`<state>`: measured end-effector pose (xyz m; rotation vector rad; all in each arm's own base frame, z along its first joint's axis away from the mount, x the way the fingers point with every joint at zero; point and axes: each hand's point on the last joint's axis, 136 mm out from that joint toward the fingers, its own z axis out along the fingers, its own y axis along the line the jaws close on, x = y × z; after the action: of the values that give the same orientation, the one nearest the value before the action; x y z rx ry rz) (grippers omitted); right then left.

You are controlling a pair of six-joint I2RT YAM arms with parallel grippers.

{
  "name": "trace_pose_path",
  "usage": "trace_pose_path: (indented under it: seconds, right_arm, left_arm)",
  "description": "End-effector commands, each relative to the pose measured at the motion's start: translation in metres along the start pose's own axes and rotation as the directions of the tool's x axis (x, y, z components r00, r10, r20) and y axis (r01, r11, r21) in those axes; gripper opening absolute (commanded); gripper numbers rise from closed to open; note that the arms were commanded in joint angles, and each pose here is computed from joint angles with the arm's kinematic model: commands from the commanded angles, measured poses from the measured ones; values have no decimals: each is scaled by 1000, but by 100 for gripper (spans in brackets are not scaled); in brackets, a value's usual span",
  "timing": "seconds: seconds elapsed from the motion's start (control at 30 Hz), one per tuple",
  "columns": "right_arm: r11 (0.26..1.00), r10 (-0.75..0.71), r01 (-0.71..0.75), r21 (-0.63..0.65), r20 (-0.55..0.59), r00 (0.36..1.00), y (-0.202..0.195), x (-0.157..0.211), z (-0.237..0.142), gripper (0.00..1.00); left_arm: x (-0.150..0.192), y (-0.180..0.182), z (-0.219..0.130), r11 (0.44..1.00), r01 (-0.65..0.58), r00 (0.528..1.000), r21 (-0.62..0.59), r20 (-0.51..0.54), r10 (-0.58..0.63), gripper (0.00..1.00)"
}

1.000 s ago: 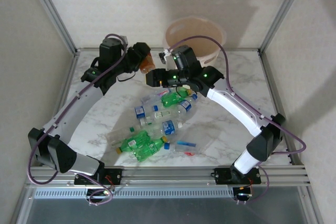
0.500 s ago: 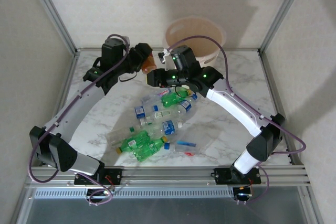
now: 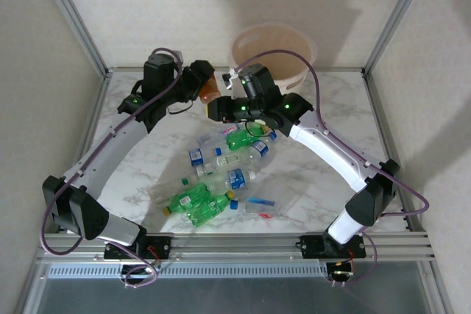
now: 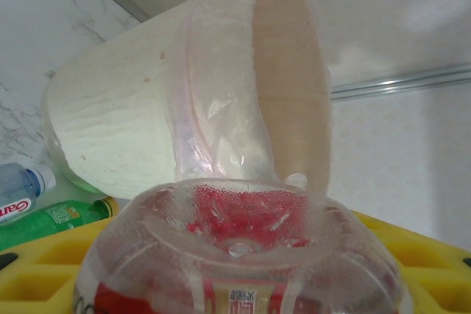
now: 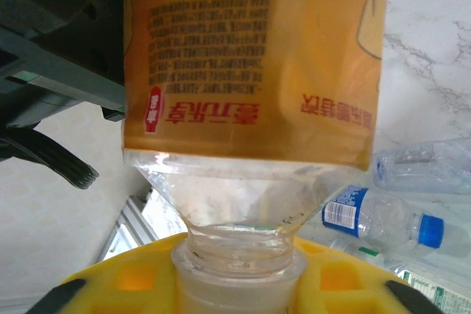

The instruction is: Put the plastic bottles in the bin

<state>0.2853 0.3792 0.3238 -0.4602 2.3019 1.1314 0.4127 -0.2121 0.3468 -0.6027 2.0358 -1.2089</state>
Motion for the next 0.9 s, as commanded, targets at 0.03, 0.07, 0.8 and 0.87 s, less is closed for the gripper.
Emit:
trace_pose_path:
  seconds: [0.03,0.07,0.8,0.87]
  right_arm:
    - [999,-8,6,42,52,999,-3,-14,-5,21]
    - [999,-8,5,43,53,999,-4,-15,-6,21]
    - [970,-35,-24,243,233,972,-31,-72,-77,17]
    - [959,-29,-46,280,261,965,-44,-84,-89,16]
  left_arm:
    - [11,-12,-1,999,-21,999,44,-38,23,71]
    - [9,-15,-3,998,-26,999,50,-30,27,79]
    - [-58,-28,-68,965,-239,918,-106,298,260,100]
    - [-55,-19,-61,957,-249,924,-146,262,280,99]
